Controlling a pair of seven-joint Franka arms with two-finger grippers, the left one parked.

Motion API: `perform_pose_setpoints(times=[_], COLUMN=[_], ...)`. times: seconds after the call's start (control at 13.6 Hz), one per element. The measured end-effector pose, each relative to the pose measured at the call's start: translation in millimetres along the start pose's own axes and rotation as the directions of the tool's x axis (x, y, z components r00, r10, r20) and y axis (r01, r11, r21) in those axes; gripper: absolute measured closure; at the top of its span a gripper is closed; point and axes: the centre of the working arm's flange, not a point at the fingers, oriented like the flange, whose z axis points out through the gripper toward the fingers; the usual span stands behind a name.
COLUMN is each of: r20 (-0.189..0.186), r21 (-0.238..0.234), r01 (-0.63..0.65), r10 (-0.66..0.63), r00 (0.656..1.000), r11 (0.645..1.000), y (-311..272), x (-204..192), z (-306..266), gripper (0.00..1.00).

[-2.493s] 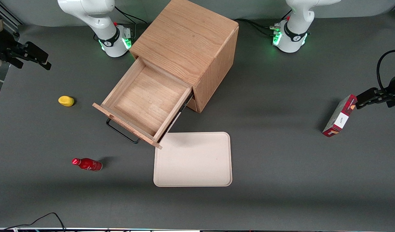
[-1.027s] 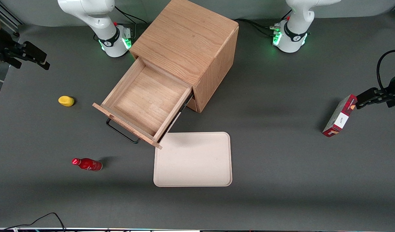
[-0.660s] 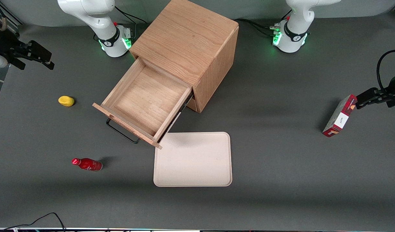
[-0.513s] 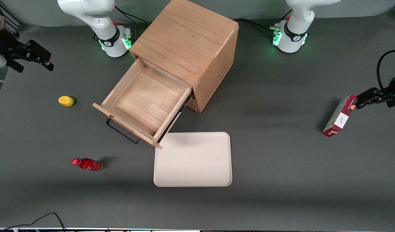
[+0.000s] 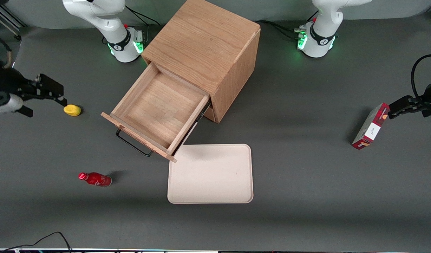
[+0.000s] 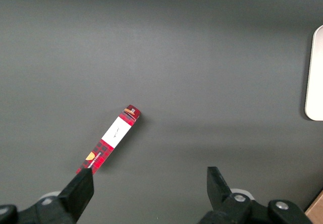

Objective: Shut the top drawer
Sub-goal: 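Move the right gripper down toward the open drawer's front panel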

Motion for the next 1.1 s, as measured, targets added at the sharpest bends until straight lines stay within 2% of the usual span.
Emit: perform_pose_setpoints(times=[0.29,0.44,0.59,0.73,0.81,0.95,1.1], r20=[-0.007,-0.002,0.029,0.067,0.078,0.092,0.104], r21=[0.003,0.007,0.014,0.049,0.067,0.091,0.109], r01=[0.032,0.174,0.366,0.543,0.591,0.627,0.630], r10=[-0.032,-0.174,-0.367,-0.546,-0.595,-0.634,-0.640], r00=[0.999,0.985,0.930,0.835,0.800,0.768,0.762], r11=[0.999,0.985,0.930,0.838,0.804,0.774,0.769], y=[-4,-13,-23,-26,-25,-22,-21], x=[19,20,27,36,39,43,47], z=[10,13,29,54,64,78,90], gripper=[0.00,0.00,0.00,0.00,0.00,0.00,0.00])
